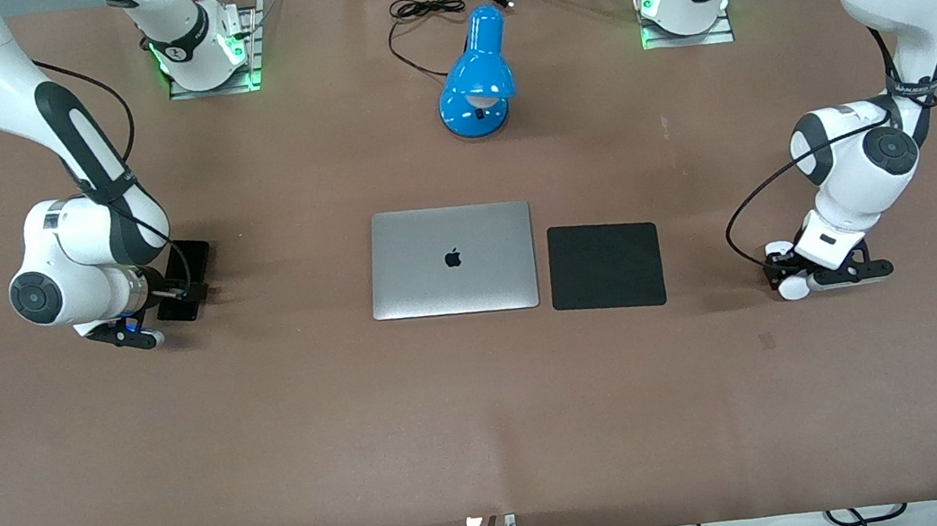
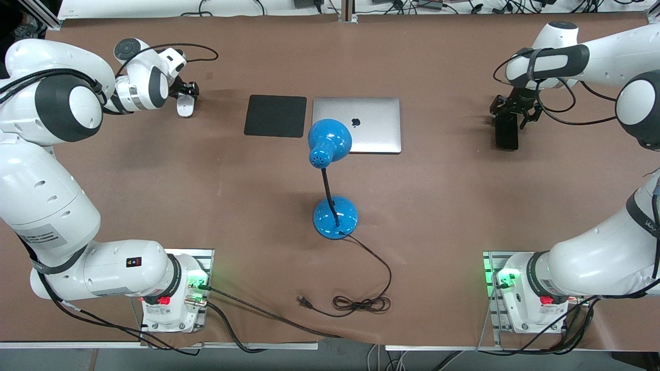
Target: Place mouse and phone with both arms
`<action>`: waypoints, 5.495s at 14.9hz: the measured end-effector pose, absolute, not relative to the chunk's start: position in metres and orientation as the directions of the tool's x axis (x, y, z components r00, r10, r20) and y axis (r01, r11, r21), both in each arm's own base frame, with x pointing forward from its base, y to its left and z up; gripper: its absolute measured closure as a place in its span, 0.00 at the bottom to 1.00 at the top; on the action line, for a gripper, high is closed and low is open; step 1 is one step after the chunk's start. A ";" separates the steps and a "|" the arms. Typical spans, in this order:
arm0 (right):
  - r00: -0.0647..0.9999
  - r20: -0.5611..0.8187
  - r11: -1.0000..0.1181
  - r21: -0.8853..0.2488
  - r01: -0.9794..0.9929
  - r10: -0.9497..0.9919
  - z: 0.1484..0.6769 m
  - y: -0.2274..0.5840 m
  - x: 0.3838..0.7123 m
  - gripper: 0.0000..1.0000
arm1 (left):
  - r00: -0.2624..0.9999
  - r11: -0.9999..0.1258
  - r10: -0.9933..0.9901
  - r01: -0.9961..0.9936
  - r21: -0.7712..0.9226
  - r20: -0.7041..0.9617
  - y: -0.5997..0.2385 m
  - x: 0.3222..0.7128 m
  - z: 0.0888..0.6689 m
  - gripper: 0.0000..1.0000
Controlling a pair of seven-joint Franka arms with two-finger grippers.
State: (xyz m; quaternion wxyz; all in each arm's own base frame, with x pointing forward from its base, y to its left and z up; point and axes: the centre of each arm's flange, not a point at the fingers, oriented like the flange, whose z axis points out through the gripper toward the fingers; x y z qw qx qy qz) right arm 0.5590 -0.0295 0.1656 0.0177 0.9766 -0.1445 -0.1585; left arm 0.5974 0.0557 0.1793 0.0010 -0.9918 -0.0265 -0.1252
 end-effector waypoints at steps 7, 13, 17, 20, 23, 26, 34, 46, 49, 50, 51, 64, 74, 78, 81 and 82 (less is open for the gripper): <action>0.904 -0.316 -0.958 0.083 -0.275 -0.288 0.159 -0.029 0.556 0.00 | 0.996 -0.998 -0.026 -0.031 0.061 0.079 -0.012 0.644 0.276 0.38; 0.905 -0.316 -0.959 0.079 -0.273 -0.283 0.160 -0.026 0.557 0.18 | 0.995 -0.988 -0.087 -0.092 0.124 0.042 -0.177 0.629 0.282 0.38; 0.906 -0.318 -0.960 0.079 -0.268 -0.279 0.161 -0.024 0.558 0.18 | 0.987 -0.990 -0.139 -0.140 0.007 0.075 -0.250 0.603 0.246 0.38; 0.910 -0.338 -0.971 0.072 -0.230 -0.240 0.176 -0.002 0.565 0.20 | 0.987 -0.989 -0.127 -0.119 -0.087 0.095 -0.261 0.593 0.225 0.38; 0.924 -0.344 -0.986 0.046 -0.163 -0.169 0.220 0.041 0.586 0.21 | 0.985 -0.987 -0.133 -0.121 -0.101 0.113 -0.272 0.582 0.212 0.38; 0.938 -0.329 -0.994 0.024 -0.108 -0.110 0.246 0.077 0.597 0.21 | 0.982 -0.996 -0.090 -0.086 -0.027 0.164 -0.271 0.572 0.193 0.38; 0.938 -0.347 -1.000 -0.025 -0.004 0.005 0.232 0.180 0.575 0.21 | 0.985 -0.999 -0.052 -0.054 0.007 0.167 -0.264 0.561 0.175 0.38; 0.945 -0.307 -0.988 -0.063 -0.140 -0.115 0.184 0.244 0.574 0.21 | 0.972 -1.000 -0.015 -0.019 0.016 0.236 -0.248 0.584 0.216 0.00; 0.945 -0.311 -0.990 -0.062 -0.125 -0.100 0.179 0.253 0.571 0.21 | 0.970 -0.998 0.012 0.027 -0.057 0.242 -0.231 0.599 0.272 0.00; 0.944 -0.315 -0.991 -0.061 -0.119 -0.094 0.176 0.257 0.568 0.21 | 0.971 -0.995 0.019 0.041 -0.091 0.237 -0.226 0.604 0.293 0.00; 0.943 -0.320 -0.992 -0.058 -0.114 -0.090 0.173 0.260 0.566 0.21 | 0.974 -0.990 0.019 0.049 -0.129 0.226 -0.222 0.606 0.314 0.00; 0.950 -0.279 -0.985 -0.066 -0.161 -0.136 0.186 0.261 0.581 0.00 | 0.976 -0.984 0.041 0.003 -0.176 -0.213 -0.123 0.619 0.503 0.00; 0.991 -0.076 -0.993 -0.016 -0.113 -0.112 0.463 0.188 0.644 0.00 | 0.997 -0.994 -0.025 -0.017 0.108 -0.077 -0.017 0.609 0.590 0.00; 0.999 -0.035 -1.000 0.017 -0.018 -0.018 0.503 0.141 0.659 0.00 | 0.998 -0.998 -0.060 -0.060 0.009 0.032 -0.003 0.563 0.608 0.00; 1.000 -0.016 -1.000 0.014 -0.001 -0.002 0.515 0.099 0.667 0.00 | 0.994 -0.994 -0.109 -0.109 -0.029 0.018 -0.020 0.548 0.606 0.00; 1.000 -0.008 -1.000 0.014 -0.006 -0.006 0.520 0.087 0.669 0.00 | 0.993 -0.993 -0.114 -0.113 -0.031 0.012 -0.022 0.549 0.604 0.00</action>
